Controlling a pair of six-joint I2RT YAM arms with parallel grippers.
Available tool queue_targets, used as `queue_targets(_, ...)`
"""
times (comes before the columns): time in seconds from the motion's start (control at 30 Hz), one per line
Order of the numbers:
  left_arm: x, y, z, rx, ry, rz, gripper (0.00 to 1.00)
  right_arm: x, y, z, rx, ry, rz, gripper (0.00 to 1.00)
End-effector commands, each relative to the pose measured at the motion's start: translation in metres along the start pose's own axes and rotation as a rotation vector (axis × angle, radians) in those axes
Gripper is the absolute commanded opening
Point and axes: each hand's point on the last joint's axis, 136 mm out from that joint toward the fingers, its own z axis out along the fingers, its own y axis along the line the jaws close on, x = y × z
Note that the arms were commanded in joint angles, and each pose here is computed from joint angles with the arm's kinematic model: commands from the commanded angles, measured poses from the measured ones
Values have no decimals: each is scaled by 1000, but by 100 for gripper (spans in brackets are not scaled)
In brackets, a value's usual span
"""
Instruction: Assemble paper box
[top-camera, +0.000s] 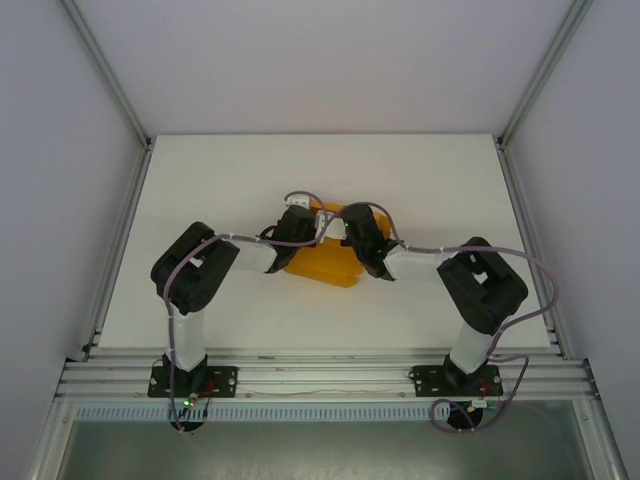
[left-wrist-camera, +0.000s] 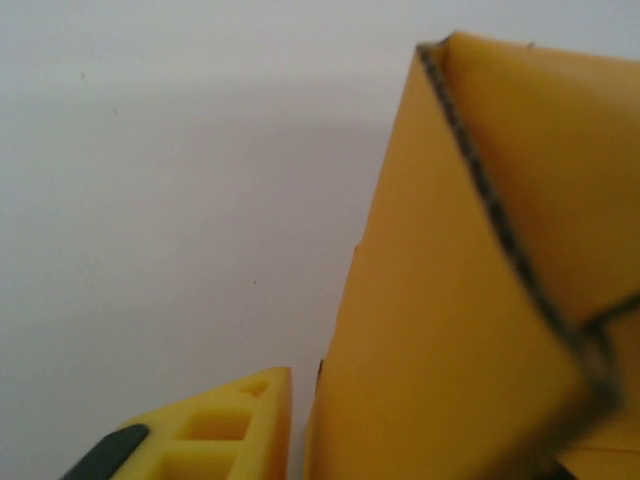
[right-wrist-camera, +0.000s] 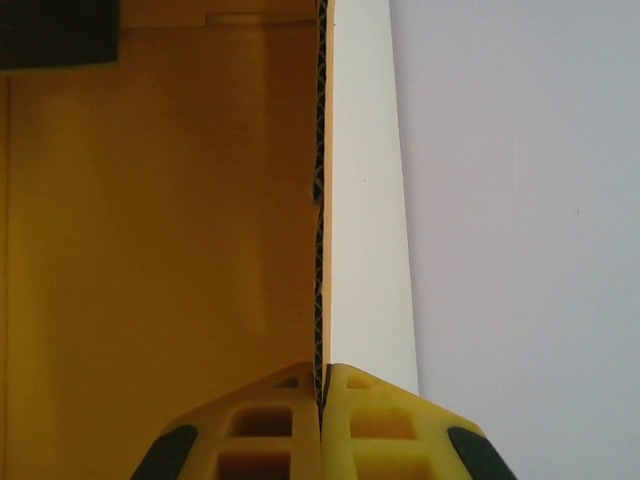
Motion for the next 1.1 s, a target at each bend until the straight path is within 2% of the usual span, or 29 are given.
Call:
queue_targets(0.0, 7, 13, 0, -45, 17, -4, 13, 5, 26, -4, -109, 22, -22, 0)
queue_targets(0.07, 2, 11, 3, -49, 6, -9, 7, 5, 27, -4, -117, 19, -22, 0)
queue_targets(0.1, -1, 11, 5, -50, 2, -13, 0, 4, 29, -5, -122, 16, -23, 0)
queue_targets(0.23, -8, 4, 6, -35, -23, -2, 0, 5, 28, -6, -134, 23, -5, 0)
queue_targets(0.27, -9, 4, 5, -41, -36, -4, 0, 4, 28, -8, -145, 21, 13, 6)
queue_targets(0.3, -8, 3, 4, -30, -36, 7, 0, 2, 27, -10, -160, 16, 37, 19)
queue_targets(0.33, -6, 4, 4, -35, -30, 14, 0, 1, 25, -14, -180, 13, 64, 37)
queue_targets(0.37, -6, 3, 4, -29, -30, 24, 0, 0, 24, -18, -197, 9, 83, 44)
queue_targets(0.6, -1, -7, -4, 55, -45, 75, 0, -9, -10, -57, -199, -95, 326, 74)
queue_targets(0.8, 1, -18, -10, 131, -63, 117, 0, 10, -44, -83, -198, -166, 613, 76)
queue_targets(0.93, 1, -23, -14, 158, -89, 144, 0, 18, -80, -75, -149, -166, 841, 80)
queue_targets(1.07, 2, -26, -14, 166, -99, 173, 0, 3, -80, -55, -259, -159, 874, 80)
